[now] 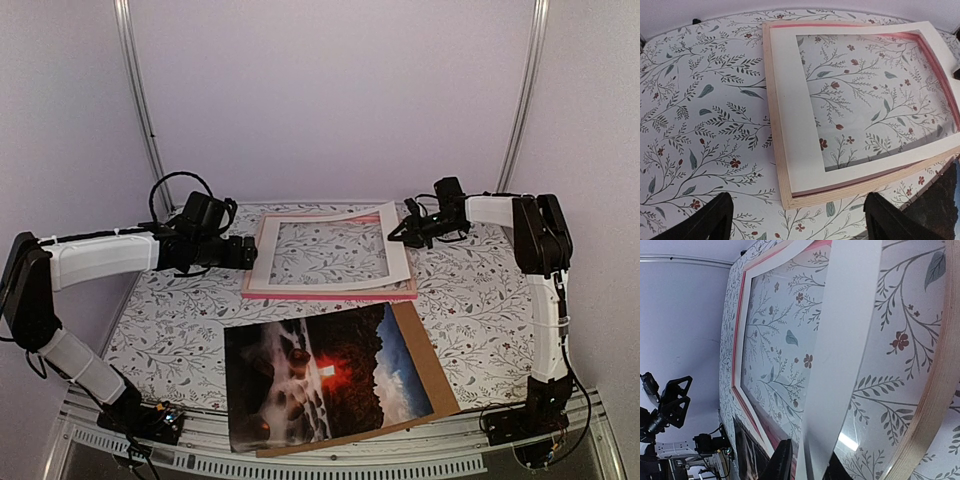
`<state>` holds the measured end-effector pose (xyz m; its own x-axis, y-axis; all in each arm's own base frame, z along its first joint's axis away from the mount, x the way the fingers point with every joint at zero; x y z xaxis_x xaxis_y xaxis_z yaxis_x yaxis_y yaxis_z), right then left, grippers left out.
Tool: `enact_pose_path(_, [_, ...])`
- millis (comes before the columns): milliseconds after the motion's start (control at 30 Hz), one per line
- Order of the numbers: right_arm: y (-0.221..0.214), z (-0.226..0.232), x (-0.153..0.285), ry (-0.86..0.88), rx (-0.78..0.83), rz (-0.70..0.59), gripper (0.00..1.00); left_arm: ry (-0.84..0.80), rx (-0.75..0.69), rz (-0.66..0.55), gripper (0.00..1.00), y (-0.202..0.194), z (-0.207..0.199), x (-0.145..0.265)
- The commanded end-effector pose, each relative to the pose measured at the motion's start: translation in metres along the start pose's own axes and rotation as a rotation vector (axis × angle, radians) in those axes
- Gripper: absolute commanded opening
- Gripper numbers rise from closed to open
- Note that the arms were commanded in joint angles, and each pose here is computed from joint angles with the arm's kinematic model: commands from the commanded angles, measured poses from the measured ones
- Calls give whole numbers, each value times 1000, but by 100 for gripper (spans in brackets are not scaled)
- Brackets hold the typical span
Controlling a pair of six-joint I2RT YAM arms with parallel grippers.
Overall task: Put the photo into the frame
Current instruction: Place the mat board on the glass panel.
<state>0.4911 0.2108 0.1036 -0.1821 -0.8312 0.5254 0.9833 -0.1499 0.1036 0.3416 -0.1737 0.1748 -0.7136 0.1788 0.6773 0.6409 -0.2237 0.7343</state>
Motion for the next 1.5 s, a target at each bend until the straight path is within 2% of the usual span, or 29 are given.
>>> enact_pose_path(0, [2, -4, -3, -51, 4, -16, 22, -4, 12, -36, 93, 10, 4, 10])
enact_pose_path(200, [1, -9, -2, -110, 2, -32, 32, -9, 13, -34, 93, 8, 4, 10])
enact_pose_path(500, [0, -11, 2, -177, 15, -53, 43, -13, 13, -33, 93, 7, 3, 9])
enact_pose_path(1233, [-2, -3, 44, -394, 82, -195, 53, -10, 40, -6, 94, -8, 8, 12])
enact_pose_path(1467, [-37, 5, 63, -388, 127, -209, 55, -89, 65, 33, 95, -21, 5, 16])
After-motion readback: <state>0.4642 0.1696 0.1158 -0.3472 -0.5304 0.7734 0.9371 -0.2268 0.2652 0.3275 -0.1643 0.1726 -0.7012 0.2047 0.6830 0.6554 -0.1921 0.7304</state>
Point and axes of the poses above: each gripper's point midway between its finger pads, its own x axis back along the fingers, its own z axis along the line the jaws close on, y = z × x, the point moved 5 cm from there along x, back along the fingers, and after that the axes turned 11 degrees about -x, right-handed, at the moved point
